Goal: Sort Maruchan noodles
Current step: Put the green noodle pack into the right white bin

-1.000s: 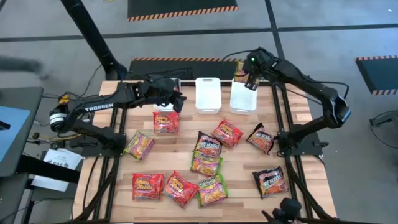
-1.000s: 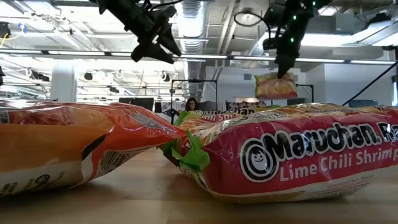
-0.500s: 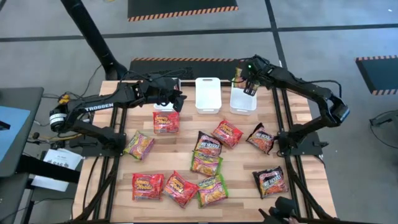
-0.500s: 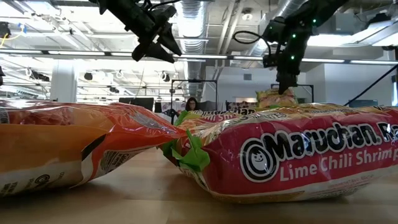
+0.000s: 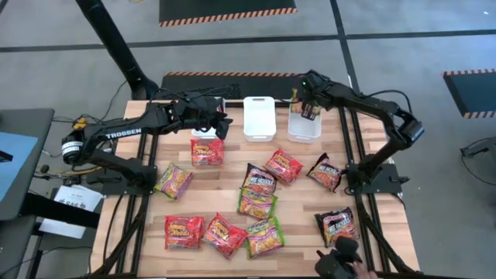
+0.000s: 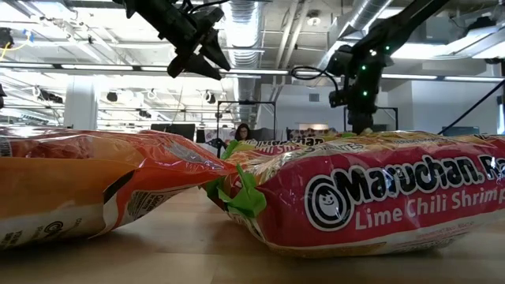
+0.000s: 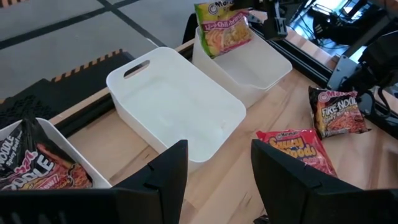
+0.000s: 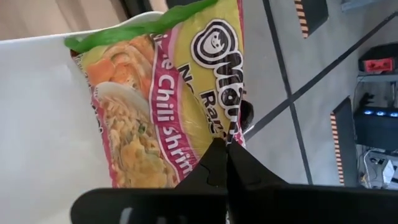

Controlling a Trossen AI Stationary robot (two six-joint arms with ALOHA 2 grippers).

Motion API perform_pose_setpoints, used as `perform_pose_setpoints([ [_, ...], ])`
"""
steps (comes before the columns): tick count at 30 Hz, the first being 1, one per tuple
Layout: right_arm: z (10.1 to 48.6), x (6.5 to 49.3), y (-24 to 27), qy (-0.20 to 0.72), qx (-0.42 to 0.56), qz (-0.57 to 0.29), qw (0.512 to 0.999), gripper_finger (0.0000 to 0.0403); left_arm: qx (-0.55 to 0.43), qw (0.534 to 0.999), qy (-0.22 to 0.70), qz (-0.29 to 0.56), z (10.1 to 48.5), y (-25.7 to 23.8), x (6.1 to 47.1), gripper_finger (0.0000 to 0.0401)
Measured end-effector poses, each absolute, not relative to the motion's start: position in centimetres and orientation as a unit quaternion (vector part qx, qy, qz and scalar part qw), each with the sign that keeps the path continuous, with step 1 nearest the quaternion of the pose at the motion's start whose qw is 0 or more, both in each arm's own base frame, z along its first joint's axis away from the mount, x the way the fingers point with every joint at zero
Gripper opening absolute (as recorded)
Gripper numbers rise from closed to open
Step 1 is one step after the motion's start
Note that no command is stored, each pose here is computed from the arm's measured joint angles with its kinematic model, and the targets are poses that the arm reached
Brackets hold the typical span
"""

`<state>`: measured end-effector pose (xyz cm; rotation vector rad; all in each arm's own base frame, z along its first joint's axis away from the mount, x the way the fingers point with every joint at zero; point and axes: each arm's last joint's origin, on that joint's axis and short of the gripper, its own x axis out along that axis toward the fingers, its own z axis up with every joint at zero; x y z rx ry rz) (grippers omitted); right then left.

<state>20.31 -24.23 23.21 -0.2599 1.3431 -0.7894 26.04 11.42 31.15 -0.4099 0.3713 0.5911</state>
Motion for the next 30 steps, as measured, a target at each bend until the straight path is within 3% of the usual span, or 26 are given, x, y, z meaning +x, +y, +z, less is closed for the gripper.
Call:
perform_pose_setpoints([
  [6,22.99,20.41,-24.33,0.607,-0.121,-0.350,0.703,0.0023,-0.189,0.921,0.184,0.285,31.15,11.42,26.04,0.0162],
  [21,23.00,20.27,-24.45,0.607,-0.118,-0.354,0.701,0.0129,-0.187,0.917,0.181,0.304,31.15,11.51,25.98,0.0162],
  [30,23.08,20.13,-24.47,0.621,-0.132,-0.381,0.672,0.0183,-0.186,0.917,0.181,0.303,31.15,11.51,25.98,0.0162],
])
